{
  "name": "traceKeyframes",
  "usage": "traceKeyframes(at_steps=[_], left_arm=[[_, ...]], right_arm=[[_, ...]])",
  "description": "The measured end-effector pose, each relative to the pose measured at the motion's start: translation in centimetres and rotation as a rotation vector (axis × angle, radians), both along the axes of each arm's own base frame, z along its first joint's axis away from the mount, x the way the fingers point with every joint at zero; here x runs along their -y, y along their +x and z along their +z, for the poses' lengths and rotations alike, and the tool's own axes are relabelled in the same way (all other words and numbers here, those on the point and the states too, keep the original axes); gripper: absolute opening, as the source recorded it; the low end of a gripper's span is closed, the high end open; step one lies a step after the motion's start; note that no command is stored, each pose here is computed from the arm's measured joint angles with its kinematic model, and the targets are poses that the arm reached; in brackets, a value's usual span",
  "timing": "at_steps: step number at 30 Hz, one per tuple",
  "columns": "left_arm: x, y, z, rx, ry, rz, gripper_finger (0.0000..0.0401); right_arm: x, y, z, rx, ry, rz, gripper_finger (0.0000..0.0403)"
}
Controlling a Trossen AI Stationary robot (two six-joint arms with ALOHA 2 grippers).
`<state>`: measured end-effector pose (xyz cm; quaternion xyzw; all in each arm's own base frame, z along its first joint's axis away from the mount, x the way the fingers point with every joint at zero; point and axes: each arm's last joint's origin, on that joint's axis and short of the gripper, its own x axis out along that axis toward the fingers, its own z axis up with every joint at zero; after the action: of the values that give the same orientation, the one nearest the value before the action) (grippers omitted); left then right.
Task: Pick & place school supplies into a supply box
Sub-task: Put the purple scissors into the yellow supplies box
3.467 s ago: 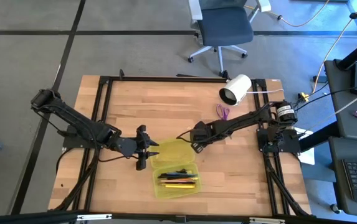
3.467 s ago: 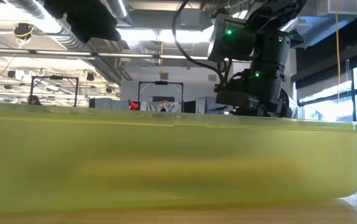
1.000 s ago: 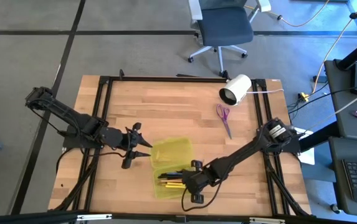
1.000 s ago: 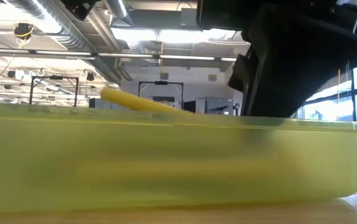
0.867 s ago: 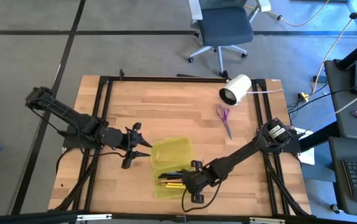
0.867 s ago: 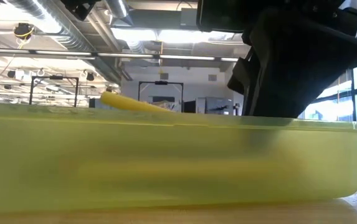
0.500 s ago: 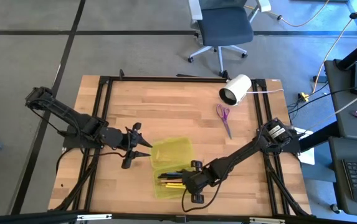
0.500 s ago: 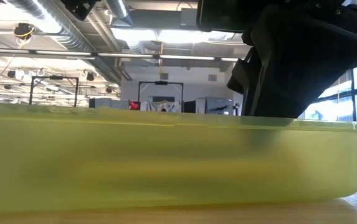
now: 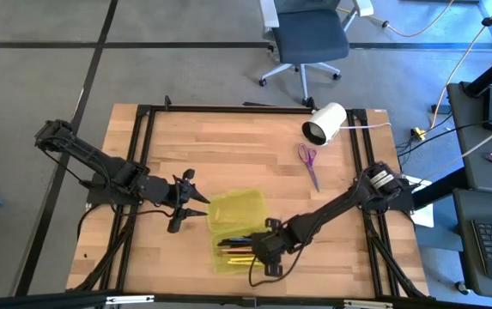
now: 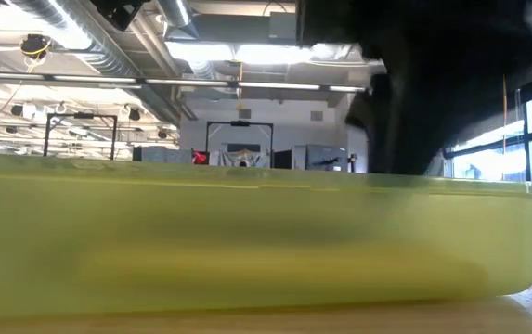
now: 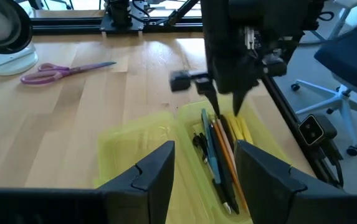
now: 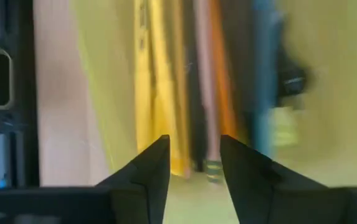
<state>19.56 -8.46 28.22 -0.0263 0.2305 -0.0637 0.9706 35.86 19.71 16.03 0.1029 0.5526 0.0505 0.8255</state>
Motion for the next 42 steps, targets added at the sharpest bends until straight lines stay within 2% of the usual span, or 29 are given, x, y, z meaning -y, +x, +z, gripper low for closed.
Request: traceKeyframes(at_steps=[5,10,14,18,23,27,31,35,40,42], left_arm=[[0.0,0.0,0.0,0.000,0.000,0.000,0.0159],[0.0,0.0,0.0,0.001,-0.001,0.000,0.0159],[0.0,0.0,0.0,0.000,0.000,0.000,0.0159],[0.0,0.0,0.0,0.004,0.006,0.013,0.0159],[-0.1,0.0,0.0,0.008,0.016,0.033,0.0159],[-0.2,0.0,0.0,0.011,0.024,0.051,0.0159],[-0.2,0.0,0.0,0.013,0.026,0.055,0.0159],[-0.2,0.0,0.0,0.016,0.033,0.070,0.0159],[-0.5,0.1,0.1,0.037,0.077,0.163,0.0159],[-0.7,0.1,0.1,0.047,0.098,0.208,0.0159]], right_arm=[[2.9,-0.2,5.3,0.025,-0.008,-0.081,0.0145],[8.1,-2.7,10.0,0.010,-0.130,-0.403,0.0141],[12.5,-5.6,12.5,-0.075,-0.212,-0.688,0.0141],[15.6,-7.8,14.2,-0.097,-0.265,-0.844,0.0141],[18.1,-9.1,13.8,-0.093,-0.303,-0.978,0.0170],[20.0,-9.9,12.0,-0.157,-0.316,-1.108,0.0225],[21.5,-11.0,9.2,-0.227,-0.315,-1.296,0.0276],[22.5,-11.5,6.1,-0.228,-0.302,-1.343,0.0296],[23.7,-10.8,3.1,-0.092,-0.224,-1.328,0.0297],[24.3,-10.9,2.1,-0.046,-0.227,-1.343,0.0291]])
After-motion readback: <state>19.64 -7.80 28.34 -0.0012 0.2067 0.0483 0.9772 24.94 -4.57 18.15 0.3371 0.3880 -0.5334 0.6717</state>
